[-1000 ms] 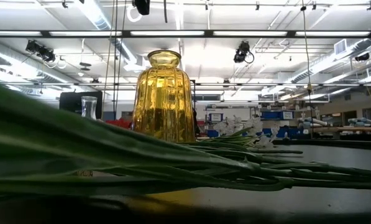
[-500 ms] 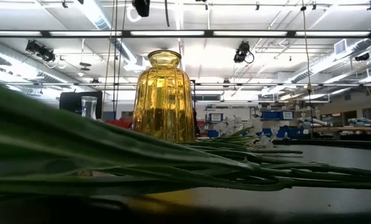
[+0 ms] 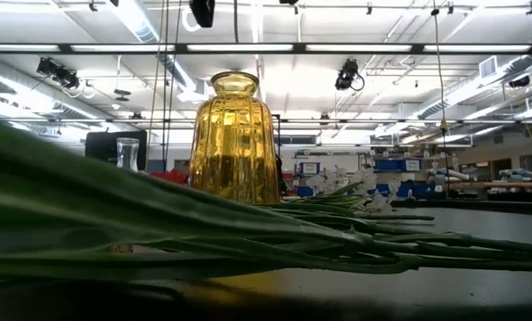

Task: Sort flowers into vase by color
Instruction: Put the top pink flower into the yellow vase

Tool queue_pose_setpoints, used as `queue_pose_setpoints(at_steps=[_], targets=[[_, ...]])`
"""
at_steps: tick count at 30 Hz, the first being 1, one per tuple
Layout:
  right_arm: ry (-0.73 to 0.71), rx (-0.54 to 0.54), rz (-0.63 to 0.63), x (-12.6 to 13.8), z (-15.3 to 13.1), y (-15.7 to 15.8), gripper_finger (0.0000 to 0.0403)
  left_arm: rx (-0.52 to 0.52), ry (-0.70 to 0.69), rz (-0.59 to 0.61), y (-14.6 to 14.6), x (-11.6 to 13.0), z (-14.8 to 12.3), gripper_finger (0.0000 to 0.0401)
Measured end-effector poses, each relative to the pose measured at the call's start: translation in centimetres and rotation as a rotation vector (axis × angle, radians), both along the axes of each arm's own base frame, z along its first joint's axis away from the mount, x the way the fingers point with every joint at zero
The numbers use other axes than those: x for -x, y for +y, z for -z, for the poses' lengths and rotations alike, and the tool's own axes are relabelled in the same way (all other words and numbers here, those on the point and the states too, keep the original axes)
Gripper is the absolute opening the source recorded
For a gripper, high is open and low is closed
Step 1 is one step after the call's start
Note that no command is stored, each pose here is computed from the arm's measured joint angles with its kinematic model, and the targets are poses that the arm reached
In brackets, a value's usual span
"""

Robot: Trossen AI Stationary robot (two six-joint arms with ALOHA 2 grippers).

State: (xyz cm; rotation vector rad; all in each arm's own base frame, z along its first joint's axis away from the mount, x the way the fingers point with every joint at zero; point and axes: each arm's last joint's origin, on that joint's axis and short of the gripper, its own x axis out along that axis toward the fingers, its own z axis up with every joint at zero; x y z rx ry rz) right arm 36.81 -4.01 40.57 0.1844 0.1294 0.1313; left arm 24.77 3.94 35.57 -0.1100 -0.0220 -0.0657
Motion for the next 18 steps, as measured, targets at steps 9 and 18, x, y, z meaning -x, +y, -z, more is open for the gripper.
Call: queue_pose_setpoints(at_steps=[9,18], targets=[[-0.01,0.036,0.067,-0.06,-0.03,-0.37,0.0111,0.001,0.002,-0.009,0.21,0.03,0.02,0.0007],[-0.019,0.039,0.071,-0.06,-0.12,-0.45,0.0028,0.001,0.002,-0.008,0.21,0.03,0.02,0.0007]])
